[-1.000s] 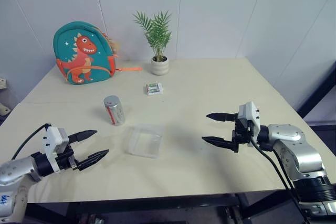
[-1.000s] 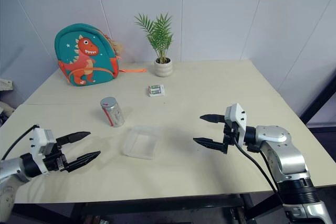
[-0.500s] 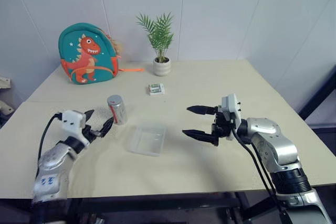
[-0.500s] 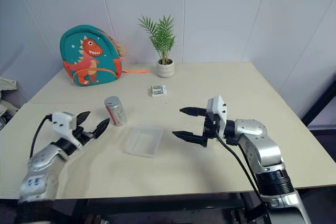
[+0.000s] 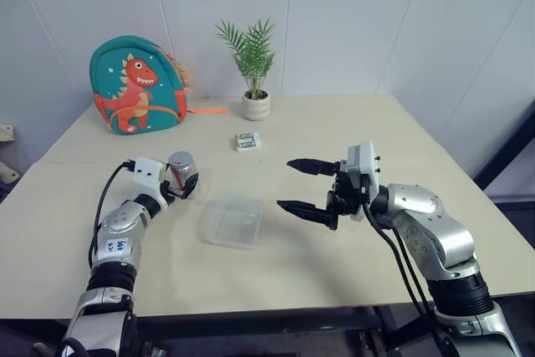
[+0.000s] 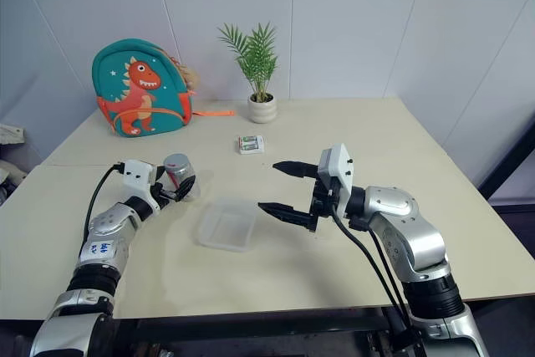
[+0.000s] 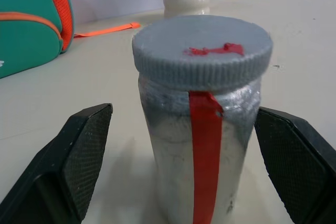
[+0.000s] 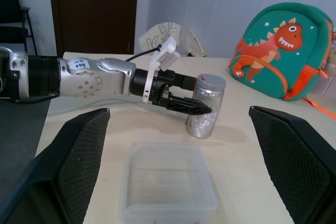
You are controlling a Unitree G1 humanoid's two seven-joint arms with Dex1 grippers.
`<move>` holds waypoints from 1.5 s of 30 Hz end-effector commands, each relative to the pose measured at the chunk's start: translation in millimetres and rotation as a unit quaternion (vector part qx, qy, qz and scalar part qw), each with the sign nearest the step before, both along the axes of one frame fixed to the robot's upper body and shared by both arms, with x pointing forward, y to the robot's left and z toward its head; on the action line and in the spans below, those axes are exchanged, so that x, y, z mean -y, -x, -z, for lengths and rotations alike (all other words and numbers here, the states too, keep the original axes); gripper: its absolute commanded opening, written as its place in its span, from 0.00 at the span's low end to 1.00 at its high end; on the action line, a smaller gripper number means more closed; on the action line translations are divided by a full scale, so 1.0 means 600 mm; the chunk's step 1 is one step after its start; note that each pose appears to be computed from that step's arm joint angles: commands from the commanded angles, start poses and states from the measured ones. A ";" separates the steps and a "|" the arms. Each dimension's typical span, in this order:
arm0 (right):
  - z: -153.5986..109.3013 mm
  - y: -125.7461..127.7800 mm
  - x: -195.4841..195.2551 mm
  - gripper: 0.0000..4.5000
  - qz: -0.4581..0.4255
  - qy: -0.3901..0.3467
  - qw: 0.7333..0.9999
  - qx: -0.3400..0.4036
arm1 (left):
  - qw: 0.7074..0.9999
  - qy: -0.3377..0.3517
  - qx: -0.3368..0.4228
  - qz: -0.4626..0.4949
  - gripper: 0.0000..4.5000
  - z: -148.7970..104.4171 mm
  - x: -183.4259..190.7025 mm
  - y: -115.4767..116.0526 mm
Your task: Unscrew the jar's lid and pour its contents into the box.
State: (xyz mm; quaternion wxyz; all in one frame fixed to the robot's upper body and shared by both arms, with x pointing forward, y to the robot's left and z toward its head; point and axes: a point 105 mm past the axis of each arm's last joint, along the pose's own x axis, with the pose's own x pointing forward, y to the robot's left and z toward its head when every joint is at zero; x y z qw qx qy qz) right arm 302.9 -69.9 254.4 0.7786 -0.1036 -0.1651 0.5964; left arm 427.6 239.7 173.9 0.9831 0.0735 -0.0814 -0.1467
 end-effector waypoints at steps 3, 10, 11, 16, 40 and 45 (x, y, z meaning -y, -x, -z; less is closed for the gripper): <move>-0.020 0.014 -0.003 1.00 -0.003 -0.018 1.000 0.020 | 1.000 -0.010 0.024 0.007 0.95 -0.019 0.005 -0.008; -0.024 0.015 -0.005 1.00 -0.003 -0.021 1.000 0.021 | 1.000 -0.008 0.021 0.009 0.53 -0.009 0.009 -0.010; -0.024 0.015 -0.005 1.00 -0.004 -0.022 1.000 0.020 | 1.000 -0.006 0.021 0.010 0.45 -0.008 0.009 -0.010; -0.026 0.014 -0.008 1.00 -0.007 -0.025 0.999 0.018 | 0.997 0.013 0.056 0.049 0.43 -0.031 0.024 0.003; -0.047 -0.009 -0.145 1.00 0.070 -0.029 0.994 -0.083 | 0.943 -0.028 0.024 0.332 0.43 -0.079 0.172 0.148; -0.041 -0.021 -0.156 1.00 0.088 -0.025 0.993 -0.079 | 0.940 -0.022 0.023 0.340 0.43 -0.079 0.186 0.148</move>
